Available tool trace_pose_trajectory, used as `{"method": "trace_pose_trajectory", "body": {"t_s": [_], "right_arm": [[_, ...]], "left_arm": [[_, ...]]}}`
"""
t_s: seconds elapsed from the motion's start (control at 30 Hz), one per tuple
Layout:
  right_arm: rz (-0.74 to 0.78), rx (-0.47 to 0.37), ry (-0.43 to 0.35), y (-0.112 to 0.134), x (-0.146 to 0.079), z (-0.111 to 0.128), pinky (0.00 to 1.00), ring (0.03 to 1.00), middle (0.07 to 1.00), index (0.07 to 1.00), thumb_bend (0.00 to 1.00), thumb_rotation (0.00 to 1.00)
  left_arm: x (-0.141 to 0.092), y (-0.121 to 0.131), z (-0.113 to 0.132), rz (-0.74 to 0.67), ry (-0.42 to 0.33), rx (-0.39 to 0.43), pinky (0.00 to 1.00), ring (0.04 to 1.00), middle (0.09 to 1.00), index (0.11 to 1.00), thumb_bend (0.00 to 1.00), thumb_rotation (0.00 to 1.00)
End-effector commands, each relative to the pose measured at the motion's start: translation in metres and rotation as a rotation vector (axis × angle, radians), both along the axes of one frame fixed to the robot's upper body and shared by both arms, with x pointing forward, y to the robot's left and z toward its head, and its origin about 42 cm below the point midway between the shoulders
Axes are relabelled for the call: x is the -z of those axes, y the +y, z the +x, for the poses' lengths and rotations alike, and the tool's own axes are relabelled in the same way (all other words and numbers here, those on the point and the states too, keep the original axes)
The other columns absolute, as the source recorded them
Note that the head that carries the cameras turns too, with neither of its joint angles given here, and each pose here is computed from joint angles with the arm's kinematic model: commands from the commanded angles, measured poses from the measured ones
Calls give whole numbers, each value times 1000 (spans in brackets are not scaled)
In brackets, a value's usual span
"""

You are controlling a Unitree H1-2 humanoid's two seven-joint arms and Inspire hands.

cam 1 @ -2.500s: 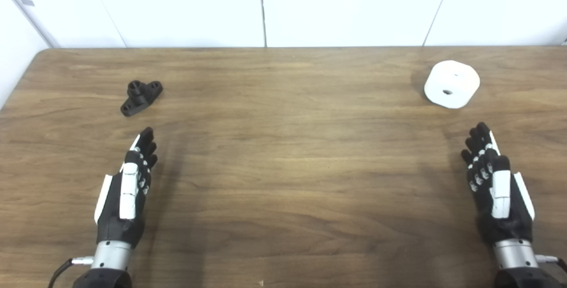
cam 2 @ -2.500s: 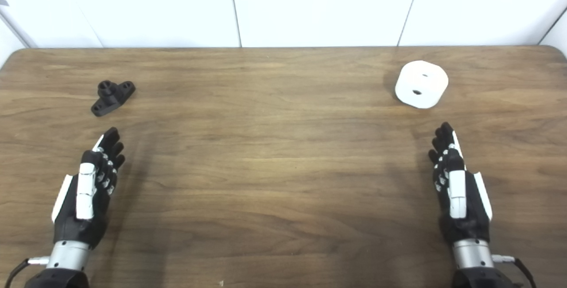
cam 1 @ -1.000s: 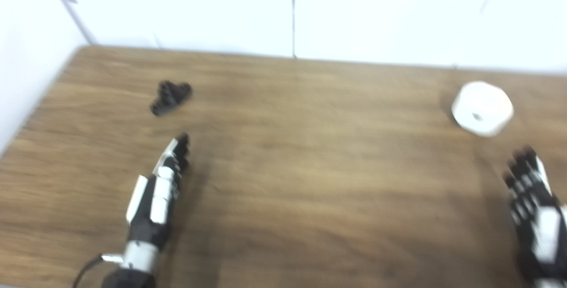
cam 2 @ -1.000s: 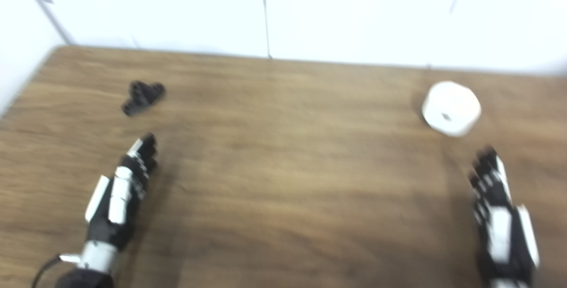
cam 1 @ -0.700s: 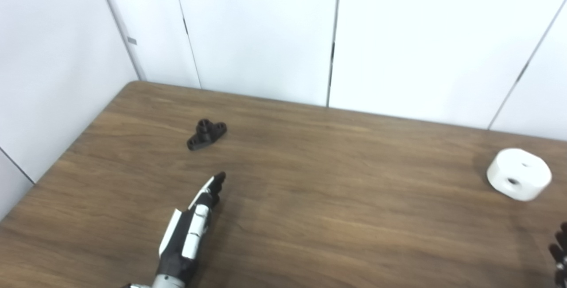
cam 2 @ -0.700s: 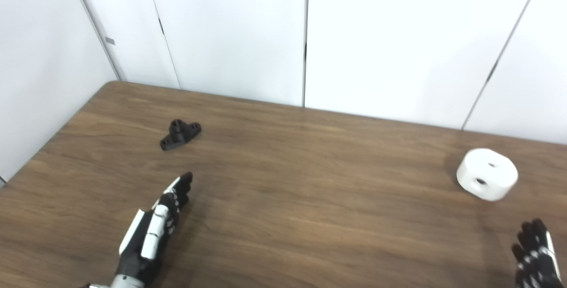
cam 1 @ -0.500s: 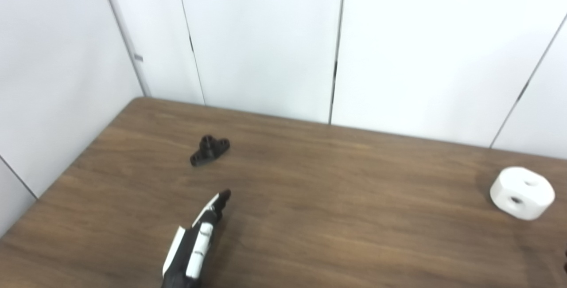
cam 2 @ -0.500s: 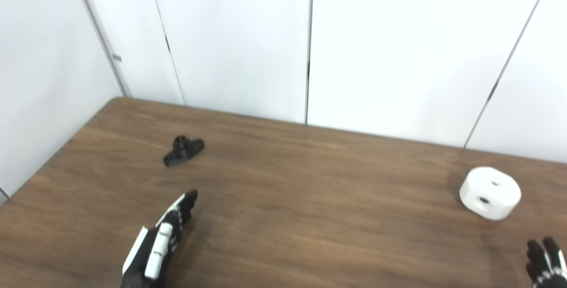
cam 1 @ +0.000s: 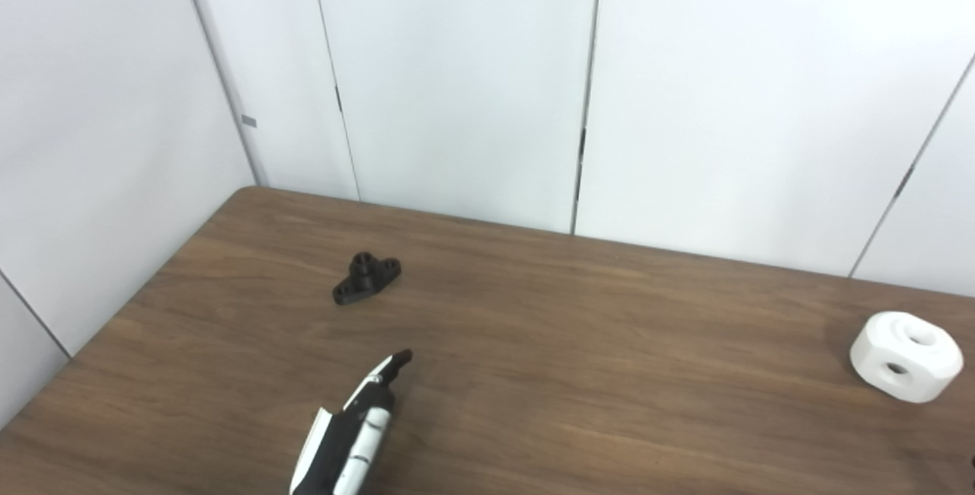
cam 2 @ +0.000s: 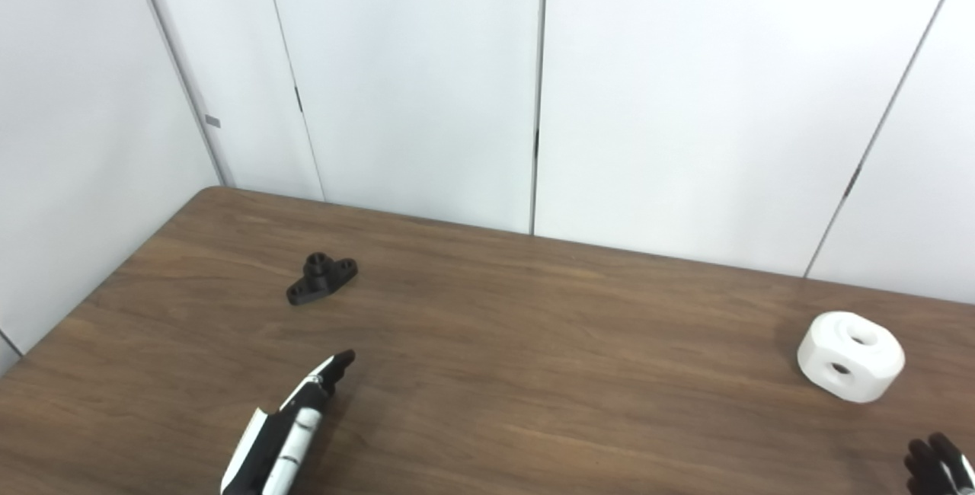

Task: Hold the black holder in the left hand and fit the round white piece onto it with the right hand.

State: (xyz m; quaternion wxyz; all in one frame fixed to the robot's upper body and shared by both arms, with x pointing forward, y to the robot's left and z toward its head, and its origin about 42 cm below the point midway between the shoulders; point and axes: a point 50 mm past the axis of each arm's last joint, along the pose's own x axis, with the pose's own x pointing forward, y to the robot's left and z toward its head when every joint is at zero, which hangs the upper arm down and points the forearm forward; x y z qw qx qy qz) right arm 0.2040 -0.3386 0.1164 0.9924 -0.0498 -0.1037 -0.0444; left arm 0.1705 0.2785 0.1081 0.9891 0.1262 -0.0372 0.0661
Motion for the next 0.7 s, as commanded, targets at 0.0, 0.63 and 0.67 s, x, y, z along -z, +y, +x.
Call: {"method": "trace_pose_trajectory", "body": {"t_s": [0.0, 0.63, 0.67], "right_arm": [[10, 23, 61, -6, 21, -12, 993, 955, 925, 928, 782, 931], [-8, -7, 47, -4, 18, -8, 1000, 992, 968, 988, 780, 989], [-10, -8, 48, -4, 18, -8, 1000, 991, 967, 987, 779, 991]], "left_arm": [[-4, -7, -10, 47, -10, -43, 897, 927, 922, 877, 434, 520], [-82, 40, 50, 548, -13, -389, 763, 854, 839, 804, 792, 265], [-82, 42, 53, 559, -12, -391, 759, 859, 840, 805, 797, 280]]}}
